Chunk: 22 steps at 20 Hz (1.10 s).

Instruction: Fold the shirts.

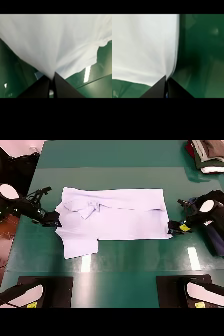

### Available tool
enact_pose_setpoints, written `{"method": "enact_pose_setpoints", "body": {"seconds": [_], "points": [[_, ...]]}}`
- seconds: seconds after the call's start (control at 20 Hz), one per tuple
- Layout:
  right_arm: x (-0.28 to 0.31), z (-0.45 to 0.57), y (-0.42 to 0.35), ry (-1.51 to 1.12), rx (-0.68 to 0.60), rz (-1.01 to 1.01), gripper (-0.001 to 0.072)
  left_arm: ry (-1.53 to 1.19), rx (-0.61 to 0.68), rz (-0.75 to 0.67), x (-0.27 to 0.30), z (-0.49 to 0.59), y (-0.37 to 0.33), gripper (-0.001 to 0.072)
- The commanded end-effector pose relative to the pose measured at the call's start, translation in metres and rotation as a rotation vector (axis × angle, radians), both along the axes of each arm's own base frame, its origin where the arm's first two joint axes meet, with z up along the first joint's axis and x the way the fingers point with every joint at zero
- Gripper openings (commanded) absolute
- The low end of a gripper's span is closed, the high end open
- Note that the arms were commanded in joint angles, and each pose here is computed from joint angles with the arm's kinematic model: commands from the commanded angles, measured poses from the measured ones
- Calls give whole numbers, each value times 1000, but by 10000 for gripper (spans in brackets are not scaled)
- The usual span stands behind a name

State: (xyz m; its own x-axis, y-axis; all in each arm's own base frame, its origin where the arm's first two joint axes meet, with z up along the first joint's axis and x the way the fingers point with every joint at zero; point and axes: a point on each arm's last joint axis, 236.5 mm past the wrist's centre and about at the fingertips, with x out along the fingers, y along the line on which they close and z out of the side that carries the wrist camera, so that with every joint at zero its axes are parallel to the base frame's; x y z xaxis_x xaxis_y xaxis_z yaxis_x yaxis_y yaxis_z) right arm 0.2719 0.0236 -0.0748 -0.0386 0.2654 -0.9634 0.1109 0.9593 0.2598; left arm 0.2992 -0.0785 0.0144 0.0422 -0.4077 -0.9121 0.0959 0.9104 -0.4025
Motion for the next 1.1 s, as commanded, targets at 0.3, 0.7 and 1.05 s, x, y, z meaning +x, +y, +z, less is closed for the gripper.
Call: {"method": "enact_pose_setpoints", "body": {"seconds": [0.3, 0.7, 1.05], "points": [[39, 227, 1, -651, -60, -7, 17, -531, 1, -9, -12, 195, -8, 31], [-9, 441, 8, -1193, -112, -36, 16, -1026, -19, -5, -71, 392, -19, 30], [-58, 493, 13, -1234, -138, -8, 15, -1331, -129, -64, -147, 489, -48, 31]]}}
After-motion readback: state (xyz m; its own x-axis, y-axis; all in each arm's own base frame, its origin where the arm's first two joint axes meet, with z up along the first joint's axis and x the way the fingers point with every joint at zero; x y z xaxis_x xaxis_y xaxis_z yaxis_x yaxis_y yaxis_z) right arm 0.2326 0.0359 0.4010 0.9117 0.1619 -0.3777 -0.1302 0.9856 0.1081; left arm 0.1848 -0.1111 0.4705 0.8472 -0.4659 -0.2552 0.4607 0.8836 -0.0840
